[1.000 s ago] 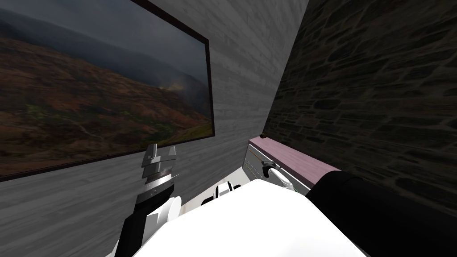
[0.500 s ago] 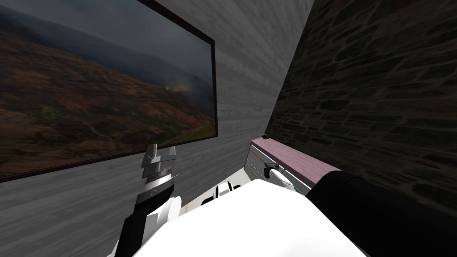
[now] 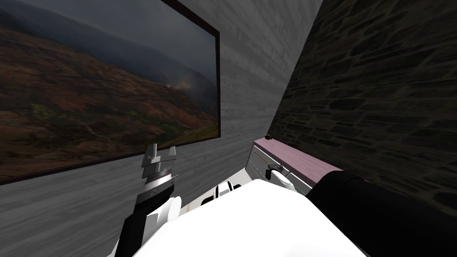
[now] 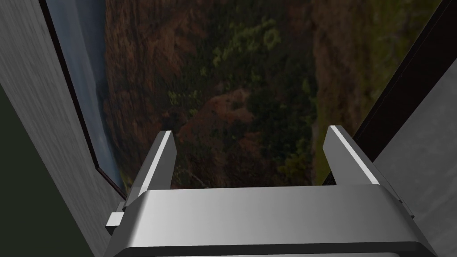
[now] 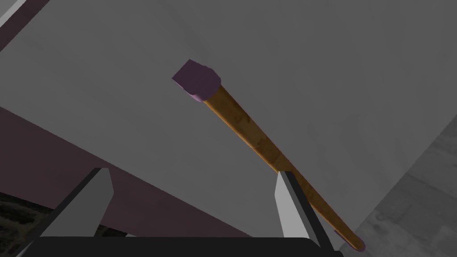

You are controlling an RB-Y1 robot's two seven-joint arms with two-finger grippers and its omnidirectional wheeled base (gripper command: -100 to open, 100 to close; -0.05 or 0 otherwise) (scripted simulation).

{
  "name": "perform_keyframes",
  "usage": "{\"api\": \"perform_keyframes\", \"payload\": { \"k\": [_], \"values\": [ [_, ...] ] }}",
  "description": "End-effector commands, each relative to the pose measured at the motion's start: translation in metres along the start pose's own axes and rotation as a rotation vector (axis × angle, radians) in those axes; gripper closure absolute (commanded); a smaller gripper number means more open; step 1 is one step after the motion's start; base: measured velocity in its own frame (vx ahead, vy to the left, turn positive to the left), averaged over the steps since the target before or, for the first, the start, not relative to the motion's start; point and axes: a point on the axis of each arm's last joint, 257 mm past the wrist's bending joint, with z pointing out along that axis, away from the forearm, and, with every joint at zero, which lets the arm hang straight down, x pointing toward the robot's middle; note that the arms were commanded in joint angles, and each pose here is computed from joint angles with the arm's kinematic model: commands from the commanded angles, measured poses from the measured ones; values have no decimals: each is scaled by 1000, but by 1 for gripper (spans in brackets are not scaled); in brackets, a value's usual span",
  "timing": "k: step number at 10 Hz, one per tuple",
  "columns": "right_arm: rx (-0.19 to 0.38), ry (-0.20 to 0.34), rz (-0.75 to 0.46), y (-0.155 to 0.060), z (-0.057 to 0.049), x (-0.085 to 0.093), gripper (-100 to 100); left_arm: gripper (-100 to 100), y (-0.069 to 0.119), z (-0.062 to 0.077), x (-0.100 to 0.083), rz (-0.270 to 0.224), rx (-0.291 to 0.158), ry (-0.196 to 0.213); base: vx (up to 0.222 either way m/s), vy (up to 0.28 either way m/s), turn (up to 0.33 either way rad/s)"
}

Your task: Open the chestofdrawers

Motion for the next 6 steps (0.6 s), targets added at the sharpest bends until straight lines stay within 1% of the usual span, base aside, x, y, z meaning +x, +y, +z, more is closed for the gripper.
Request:
{"api": "perform_keyframes", "payload": {
  "k": [1, 3, 4, 5, 6],
  "values": [
    [59, 70, -101, -10, 0, 36, -100, 0, 0, 0, 0, 0, 0, 0, 67, 105, 84],
    [144, 119, -207, -39, 5, 58, -100, 0, 0, 0, 0, 0, 0, 0, 74, 139, 124],
    [184, 136, -249, -53, 7, 65, -100, 0, 0, 0, 0, 0, 0, 0, 84, 123, 131],
    [192, 141, -251, -55, 6, 66, -100, 0, 0, 0, 0, 1, -1, 0, 43, 31, 80],
    [228, 159, -291, -68, 7, 72, -100, 0, 5, -3, -2, 4, -15, -4, 22, 18, 37]
  ]
}}
